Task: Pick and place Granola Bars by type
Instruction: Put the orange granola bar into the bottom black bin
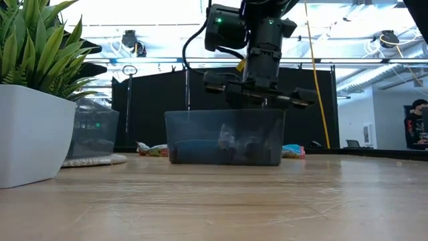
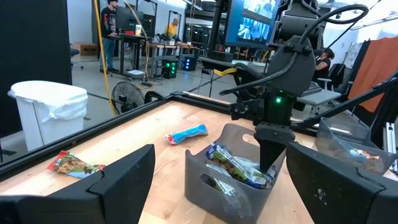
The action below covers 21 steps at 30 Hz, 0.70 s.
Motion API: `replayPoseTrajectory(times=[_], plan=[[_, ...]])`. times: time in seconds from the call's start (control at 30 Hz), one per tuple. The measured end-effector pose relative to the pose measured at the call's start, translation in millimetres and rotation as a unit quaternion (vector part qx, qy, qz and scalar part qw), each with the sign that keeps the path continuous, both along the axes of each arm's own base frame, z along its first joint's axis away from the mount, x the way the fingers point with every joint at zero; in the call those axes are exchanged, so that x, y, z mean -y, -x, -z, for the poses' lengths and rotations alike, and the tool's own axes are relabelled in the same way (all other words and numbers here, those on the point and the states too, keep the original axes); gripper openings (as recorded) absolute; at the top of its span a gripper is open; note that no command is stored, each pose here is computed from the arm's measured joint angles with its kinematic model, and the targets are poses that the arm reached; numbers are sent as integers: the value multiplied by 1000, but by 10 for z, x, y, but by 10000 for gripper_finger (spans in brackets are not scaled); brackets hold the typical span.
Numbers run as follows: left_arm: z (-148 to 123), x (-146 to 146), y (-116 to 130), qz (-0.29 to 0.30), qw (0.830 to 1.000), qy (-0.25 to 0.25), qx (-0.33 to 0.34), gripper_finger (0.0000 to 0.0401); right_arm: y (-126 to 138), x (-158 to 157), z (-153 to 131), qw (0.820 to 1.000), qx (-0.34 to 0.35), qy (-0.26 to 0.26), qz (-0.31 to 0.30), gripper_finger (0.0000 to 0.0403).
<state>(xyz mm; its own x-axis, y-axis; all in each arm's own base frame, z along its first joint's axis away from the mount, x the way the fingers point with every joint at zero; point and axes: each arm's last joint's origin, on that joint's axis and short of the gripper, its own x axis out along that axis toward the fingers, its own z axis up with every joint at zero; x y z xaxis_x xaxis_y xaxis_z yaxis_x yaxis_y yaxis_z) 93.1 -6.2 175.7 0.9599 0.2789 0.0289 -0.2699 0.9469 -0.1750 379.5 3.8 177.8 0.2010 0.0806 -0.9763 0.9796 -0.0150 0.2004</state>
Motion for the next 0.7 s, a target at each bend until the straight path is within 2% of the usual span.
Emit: replayPoseTrajectory(times=[0.13,0.3,0.43,0.7], plan=[[0,0,0,0,1000,0,0,361,19,6,-54,1000,4,11,-3,214],[-1,0,0,0,1000,0,0,361,61,34,-215,999,26,43,-3,246],[-1,0,0,0,1000,0,0,361,104,75,-342,997,42,54,-18,255],[0,0,0,0,1000,0,0,361,171,214,-663,984,105,125,-64,252]])
